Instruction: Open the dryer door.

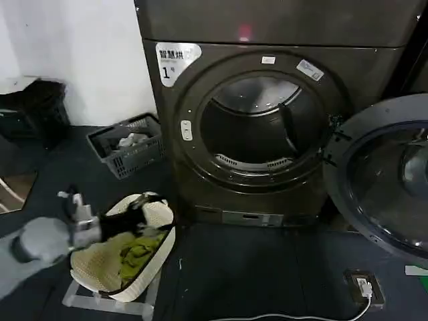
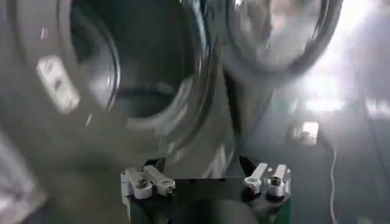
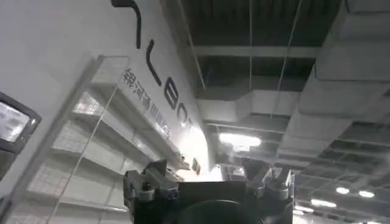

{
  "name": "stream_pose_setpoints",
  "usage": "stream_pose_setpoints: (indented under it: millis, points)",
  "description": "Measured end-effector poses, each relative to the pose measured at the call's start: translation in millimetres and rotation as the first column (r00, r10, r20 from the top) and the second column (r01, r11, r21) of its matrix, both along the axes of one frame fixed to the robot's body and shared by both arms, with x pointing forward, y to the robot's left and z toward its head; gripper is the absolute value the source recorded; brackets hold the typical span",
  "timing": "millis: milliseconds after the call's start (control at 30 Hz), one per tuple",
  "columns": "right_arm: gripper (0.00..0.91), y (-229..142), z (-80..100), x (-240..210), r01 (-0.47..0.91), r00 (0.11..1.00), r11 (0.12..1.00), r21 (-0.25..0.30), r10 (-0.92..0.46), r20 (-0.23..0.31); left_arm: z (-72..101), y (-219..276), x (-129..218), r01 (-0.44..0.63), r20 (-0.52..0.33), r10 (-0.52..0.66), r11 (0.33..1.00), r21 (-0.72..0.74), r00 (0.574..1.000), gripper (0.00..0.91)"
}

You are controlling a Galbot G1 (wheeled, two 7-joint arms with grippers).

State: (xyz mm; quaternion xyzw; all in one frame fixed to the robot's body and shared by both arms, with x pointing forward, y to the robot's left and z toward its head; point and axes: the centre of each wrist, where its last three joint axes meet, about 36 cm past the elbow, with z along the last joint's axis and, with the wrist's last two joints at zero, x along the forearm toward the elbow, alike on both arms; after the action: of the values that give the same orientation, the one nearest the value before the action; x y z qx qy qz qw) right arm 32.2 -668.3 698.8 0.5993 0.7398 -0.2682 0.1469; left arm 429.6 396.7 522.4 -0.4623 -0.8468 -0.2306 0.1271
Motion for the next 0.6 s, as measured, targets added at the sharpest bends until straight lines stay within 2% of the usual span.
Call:
stream_pose_setpoints:
  millis: [100, 300, 600]
  points:
    - [0.907, -0.2, 2.0, 1.2, -0.002, 1.0, 1.0, -0.003, 0.002, 0.004, 7.6, 23.9, -3.1, -0.033, -0.019, 0.036, 0.992, 0.118, 0.999, 0.907]
    - [0.907, 3.0, 2.0, 8.1, -0.021, 1.0, 1.0, 0.003, 0.021, 0.004, 17.2, 60.3, -5.4, -0.027, -0.039, 0.038, 0.967, 0.252, 0.998, 0.907]
    - [0.907, 8.4, 4.6, 13.3, -0.03, 1.0, 1.0, 0.006, 0.03, -0.003, 26.5, 95.9, -8.2, -0.017, -0.107, 0.076, 0.881, 0.472, 0.991, 0.907]
